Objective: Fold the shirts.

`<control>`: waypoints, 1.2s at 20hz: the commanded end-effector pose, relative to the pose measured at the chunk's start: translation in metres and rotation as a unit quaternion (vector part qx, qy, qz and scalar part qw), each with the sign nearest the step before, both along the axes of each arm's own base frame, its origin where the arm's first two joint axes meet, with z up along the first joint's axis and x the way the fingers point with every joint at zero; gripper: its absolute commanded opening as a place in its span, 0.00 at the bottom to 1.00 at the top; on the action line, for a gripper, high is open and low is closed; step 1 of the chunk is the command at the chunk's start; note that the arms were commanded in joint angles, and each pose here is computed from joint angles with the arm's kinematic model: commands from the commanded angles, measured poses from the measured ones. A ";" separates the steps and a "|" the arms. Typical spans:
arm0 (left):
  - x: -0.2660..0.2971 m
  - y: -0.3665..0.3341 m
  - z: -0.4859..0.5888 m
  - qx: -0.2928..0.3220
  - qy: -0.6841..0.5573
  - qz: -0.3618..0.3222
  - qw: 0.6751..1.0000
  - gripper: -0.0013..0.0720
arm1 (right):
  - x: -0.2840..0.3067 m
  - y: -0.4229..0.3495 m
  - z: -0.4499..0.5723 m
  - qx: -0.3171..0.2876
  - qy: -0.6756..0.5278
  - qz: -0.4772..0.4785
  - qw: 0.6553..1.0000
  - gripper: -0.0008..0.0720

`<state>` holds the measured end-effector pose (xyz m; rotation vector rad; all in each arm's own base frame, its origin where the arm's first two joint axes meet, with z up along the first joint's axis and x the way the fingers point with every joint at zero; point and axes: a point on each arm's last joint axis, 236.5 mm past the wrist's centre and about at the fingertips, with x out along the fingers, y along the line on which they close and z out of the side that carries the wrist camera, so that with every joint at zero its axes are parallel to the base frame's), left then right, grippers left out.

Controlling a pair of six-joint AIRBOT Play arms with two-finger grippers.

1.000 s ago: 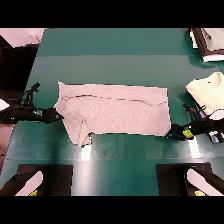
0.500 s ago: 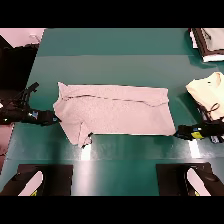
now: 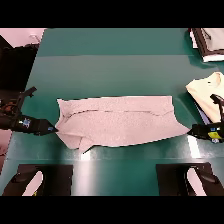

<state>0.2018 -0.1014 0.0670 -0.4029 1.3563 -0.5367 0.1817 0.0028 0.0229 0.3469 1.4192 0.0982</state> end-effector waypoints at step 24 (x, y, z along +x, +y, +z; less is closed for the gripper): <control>0.225 0.082 -0.026 0.024 -0.187 0.269 0.945 0.77 | 0.240 0.019 -0.040 0.043 -0.072 -0.054 0.995 0.63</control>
